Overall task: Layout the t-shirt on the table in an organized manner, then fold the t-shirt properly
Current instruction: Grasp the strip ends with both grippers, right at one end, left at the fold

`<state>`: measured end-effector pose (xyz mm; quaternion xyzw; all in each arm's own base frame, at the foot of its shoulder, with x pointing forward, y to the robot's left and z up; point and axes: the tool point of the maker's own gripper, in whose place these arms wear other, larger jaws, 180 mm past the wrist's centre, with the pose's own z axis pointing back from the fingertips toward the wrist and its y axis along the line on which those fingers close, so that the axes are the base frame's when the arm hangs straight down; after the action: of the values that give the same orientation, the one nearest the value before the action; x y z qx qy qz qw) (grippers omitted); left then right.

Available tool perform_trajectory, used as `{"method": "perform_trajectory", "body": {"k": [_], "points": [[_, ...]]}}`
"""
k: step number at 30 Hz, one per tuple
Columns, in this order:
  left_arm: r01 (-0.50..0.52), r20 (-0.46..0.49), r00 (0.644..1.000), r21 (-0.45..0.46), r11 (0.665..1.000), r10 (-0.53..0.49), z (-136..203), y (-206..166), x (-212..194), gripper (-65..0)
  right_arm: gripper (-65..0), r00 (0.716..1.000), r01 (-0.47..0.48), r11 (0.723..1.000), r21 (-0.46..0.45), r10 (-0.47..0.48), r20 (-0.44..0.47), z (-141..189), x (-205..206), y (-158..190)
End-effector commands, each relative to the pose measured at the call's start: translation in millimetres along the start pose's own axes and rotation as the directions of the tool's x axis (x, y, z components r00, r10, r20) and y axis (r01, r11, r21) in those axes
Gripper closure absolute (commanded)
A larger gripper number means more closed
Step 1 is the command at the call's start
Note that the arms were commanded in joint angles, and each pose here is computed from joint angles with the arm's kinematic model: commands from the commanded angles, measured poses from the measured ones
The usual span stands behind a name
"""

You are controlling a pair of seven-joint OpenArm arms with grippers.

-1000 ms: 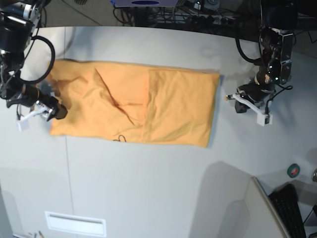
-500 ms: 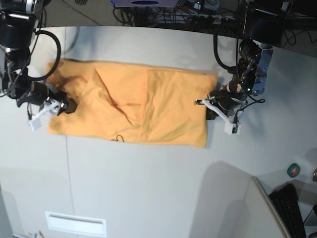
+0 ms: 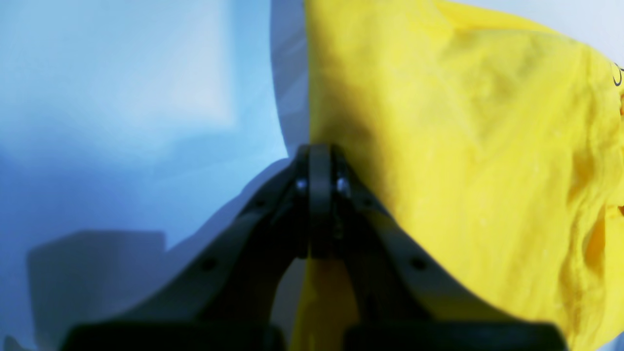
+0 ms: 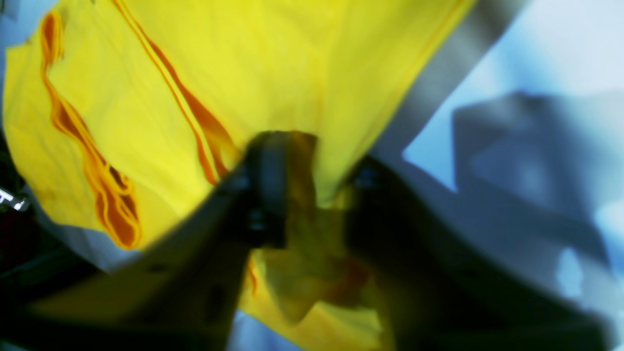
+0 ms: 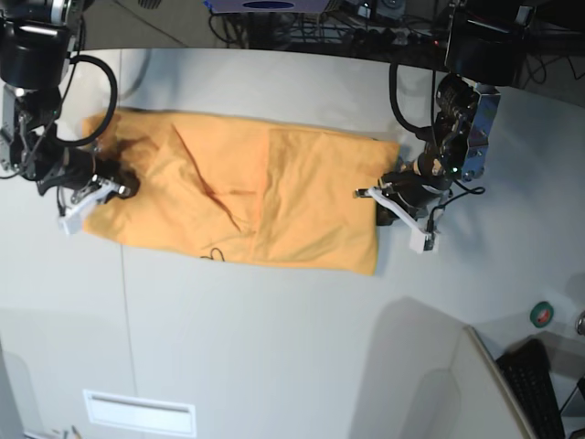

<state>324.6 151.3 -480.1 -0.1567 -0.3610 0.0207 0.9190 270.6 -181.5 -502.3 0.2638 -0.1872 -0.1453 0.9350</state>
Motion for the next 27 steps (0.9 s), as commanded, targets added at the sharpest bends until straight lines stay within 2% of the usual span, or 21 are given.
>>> {"method": "perform_trajectory", "body": {"k": [1,2,4,8,12,15,19,27], "points": [[0.003,0.047,0.999,-0.022,1.0,-0.002,-1,-8,16,0.0,-4.1,1.0,-0.014,1.0,-0.014,0.014,0.016,4,9,-3],[0.002,0.047,0.999,-0.023,1.0,-0.001,-1,-8,16,0.0,0.0,0.999,-0.009,1.0,-0.019,0.01,0.038,4,13,-4],[0.008,0.04,0.999,-0.039,0.999,-0.006,-4,-16,13,0.0,0.0,0.998,-0.01,1.0,-0.023,0.012,0.068,5,19,-5],[0.121,-0.004,0.993,-0.061,0.991,-0.121,-10,-34,1,0.0,0.0,0.997,-0.025,0.999,-0.038,0.027,0.073,11,24,-10],[0.165,-0.009,0.986,-0.07,0.984,-0.166,-16,-50,-4,0.0,0.0,0.995,-0.044,0.998,-0.038,0.047,0.089,14,32,-7],[0.188,0.001,0.982,-0.077,0.979,-0.189,-20,-59,1,0.0,0.0,0.988,-0.094,0.995,-0.042,0.098,0.121,25,42,3],[0.191,0.012,0.982,-0.088,0.978,-0.191,-21,-66,6,0.0,0.0,0.983,-0.114,0.991,-0.073,0.123,0.139,43,59,21],[0.179,0.054,0.983,-0.134,0.975,-0.173,-30,-97,25,0.0,0.0,0.966,-0.215,0.976,-0.023,0.216,0.141,56,67,71]]}}
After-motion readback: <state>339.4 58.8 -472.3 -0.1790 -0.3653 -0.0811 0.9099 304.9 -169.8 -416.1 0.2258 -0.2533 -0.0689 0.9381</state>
